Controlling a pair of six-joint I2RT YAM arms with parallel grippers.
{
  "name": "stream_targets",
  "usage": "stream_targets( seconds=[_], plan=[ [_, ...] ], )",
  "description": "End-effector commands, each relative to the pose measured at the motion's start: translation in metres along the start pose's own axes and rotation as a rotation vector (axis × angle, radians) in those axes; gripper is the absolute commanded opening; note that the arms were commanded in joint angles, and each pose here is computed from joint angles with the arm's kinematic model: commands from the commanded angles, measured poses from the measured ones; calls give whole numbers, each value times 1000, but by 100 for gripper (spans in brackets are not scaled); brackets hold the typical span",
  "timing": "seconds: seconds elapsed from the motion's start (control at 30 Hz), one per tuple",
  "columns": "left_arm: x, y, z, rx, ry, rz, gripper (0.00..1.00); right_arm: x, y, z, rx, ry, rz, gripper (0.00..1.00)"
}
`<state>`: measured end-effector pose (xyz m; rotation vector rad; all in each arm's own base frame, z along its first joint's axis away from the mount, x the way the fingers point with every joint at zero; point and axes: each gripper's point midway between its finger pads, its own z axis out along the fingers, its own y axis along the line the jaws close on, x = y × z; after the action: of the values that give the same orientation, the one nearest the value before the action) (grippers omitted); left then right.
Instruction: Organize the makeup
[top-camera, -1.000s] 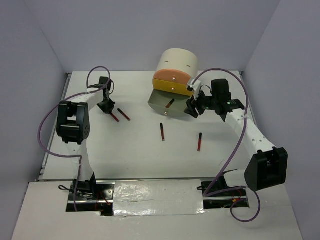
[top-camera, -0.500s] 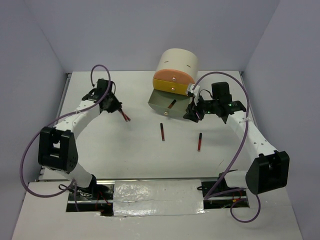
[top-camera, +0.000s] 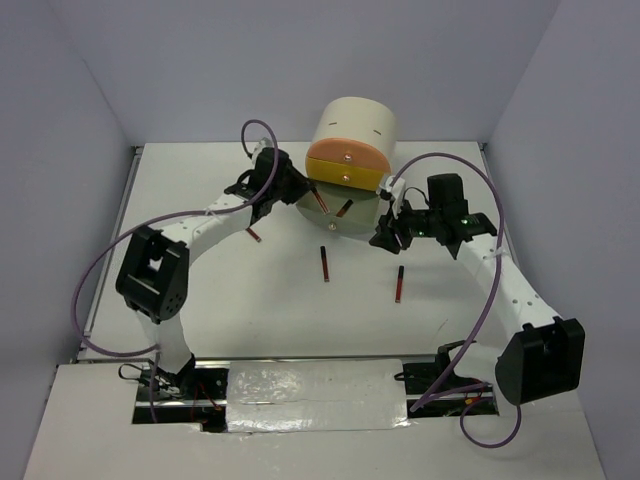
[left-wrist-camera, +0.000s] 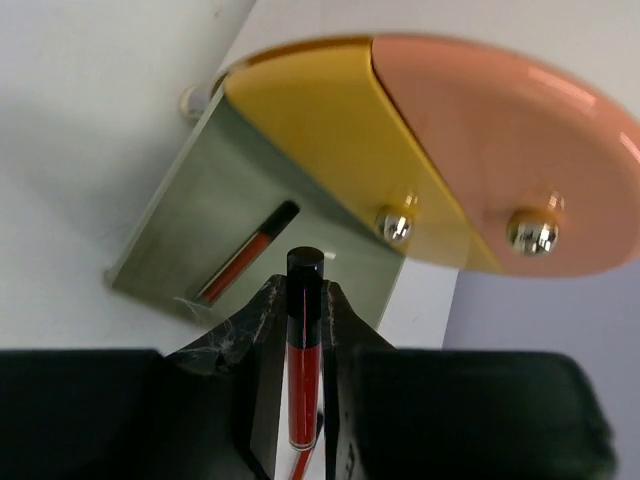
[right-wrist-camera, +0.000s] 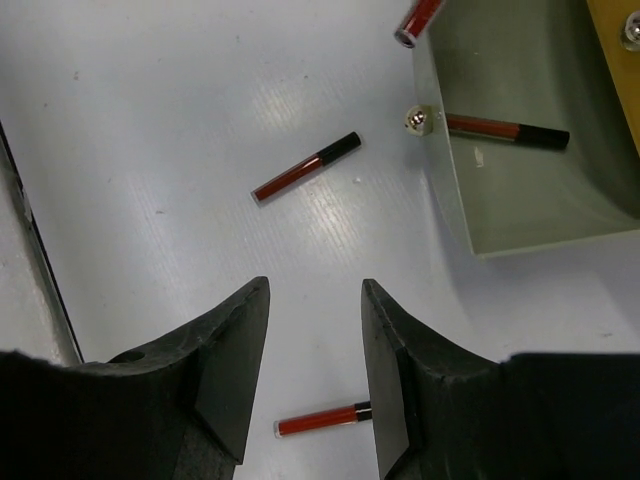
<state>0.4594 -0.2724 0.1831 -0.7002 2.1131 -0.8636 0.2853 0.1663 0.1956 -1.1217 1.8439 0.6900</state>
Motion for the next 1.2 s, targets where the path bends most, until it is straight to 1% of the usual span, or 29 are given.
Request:
stream_targets(
  seconds=[0.0,0.03,0.07,0.1,0.13,0.17,0.23,0.27,0.33,0.37,0.43,0.5,0.57,0.7,0.77,0.8,0.83,0.87,0.9,0.93,0.97,1.0,1.03,1.07,1.1,1.13,1.17],
  plan=[
    [-23,-36,25,98,-99,-154,0,-6,-7,-9,63,-27,9,50],
    [-26,-42,29,112,-110,-162,0,-7,-7,-10,70,-30,9,50],
    [-26,-42,35,109,-115,-174,3,-5,-8,-11,77,-28,15,50],
    [-23,-35,45,91,-112,-194,5,-2,-11,-11,91,-22,26,51],
    [-24,-38,49,99,-114,-201,6,-1,-11,-11,99,-20,29,51],
    [-19,-32,58,82,-103,-206,11,1,-13,-11,106,-17,33,51],
    [-17,-34,63,84,-97,-218,18,4,-15,-11,120,-10,43,52],
    [-14,-34,64,81,-92,-219,27,5,-16,-12,125,-8,46,52],
    [-10,-33,67,71,-84,-214,35,6,-17,-12,128,-5,49,53],
    [-10,-33,67,69,-85,-212,43,7,-17,-12,130,-2,53,53],
    [-8,-32,66,64,-82,-210,52,9,-18,-11,132,6,58,53],
    [-8,-33,62,61,-85,-203,64,11,-18,-11,132,15,61,54],
    [-9,-34,58,67,-86,-203,67,14,-19,-11,140,27,68,55],
    [-9,-36,45,80,-88,-176,68,28,-23,-13,180,93,128,55],
    [-12,-42,29,80,-102,-116,66,44,-26,-17,217,164,172,56],
    [-15,-38,24,62,-124,-88,65,54,-27,-18,228,200,194,56],
    [-22,-46,10,71,-148,-60,63,63,-31,-21,262,244,205,56],
    [-19,-40,3,41,-157,25,62,73,-28,-24,269,286,226,56],
    [-24,-26,-3,-28,-205,74,62,81,-29,-25,287,316,254,56],
    [-31,-28,-20,-39,-237,107,61,87,-31,-28,311,340,272,56],
    [-32,-21,-28,-68,-256,167,61,97,-32,-32,349,387,297,58],
    [-31,4,-32,-139,-279,201,61,104,-31,-34,357,411,326,59],
    [-39,3,-49,-133,-307,210,61,108,-29,-34,360,434,337,60],
    [-33,27,-54,-183,-304,248,61,116,-26,-35,360,470,358,61],
    [-34,37,-62,-210,-316,261,62,121,-25,-35,361,490,369,62],
    [-45,39,-80,-221,-364,258,66,126,-24,-35,365,507,378,64],
    [-41,60,-86,-265,-364,275,68,134,-23,-32,364,533,391,65]
  ],
)
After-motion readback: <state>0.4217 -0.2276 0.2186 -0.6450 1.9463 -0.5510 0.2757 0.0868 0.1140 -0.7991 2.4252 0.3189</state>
